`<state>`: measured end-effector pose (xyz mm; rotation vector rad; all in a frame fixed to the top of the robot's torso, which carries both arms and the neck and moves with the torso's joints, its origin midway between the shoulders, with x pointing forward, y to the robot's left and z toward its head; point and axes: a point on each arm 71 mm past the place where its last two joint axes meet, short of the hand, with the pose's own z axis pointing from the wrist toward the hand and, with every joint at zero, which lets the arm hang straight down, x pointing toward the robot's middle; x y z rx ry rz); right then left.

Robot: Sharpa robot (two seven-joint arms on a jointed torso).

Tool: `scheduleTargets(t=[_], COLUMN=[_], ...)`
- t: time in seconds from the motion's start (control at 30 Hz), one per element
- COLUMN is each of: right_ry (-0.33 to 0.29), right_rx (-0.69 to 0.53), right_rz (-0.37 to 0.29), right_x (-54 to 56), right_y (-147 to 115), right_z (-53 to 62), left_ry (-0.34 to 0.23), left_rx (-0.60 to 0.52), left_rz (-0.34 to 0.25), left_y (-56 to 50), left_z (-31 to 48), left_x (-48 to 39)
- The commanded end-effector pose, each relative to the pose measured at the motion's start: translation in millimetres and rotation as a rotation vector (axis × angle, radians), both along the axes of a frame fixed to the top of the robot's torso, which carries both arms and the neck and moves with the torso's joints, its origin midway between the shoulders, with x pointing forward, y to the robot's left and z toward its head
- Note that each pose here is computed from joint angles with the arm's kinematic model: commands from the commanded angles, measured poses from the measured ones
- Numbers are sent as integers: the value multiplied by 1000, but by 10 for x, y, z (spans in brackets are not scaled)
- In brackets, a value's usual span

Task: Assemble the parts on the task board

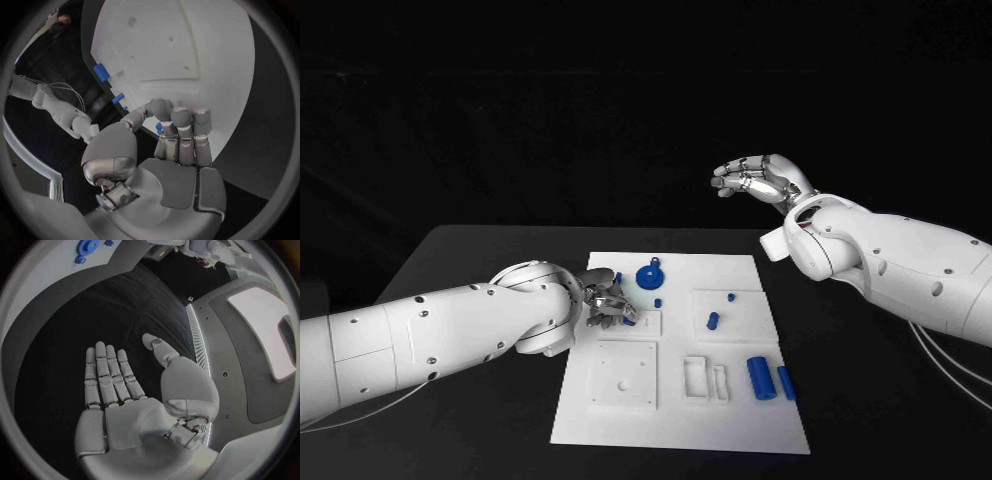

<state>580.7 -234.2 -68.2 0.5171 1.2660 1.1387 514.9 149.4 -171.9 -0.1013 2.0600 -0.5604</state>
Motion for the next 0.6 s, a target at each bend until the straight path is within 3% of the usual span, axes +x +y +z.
scheduleTargets(t=[0.03,0.6], right_ry=[3,9], right_rx=[1,1], right_rz=[14,20], right_x=[-1,-3], right_y=[11,38], right_z=[-9,-32], left_ry=[36,76], left_rx=[18,40], left_rz=[-6,-35], left_y=[6,-51], left_z=[-54,-83], left_x=[-18,-17])
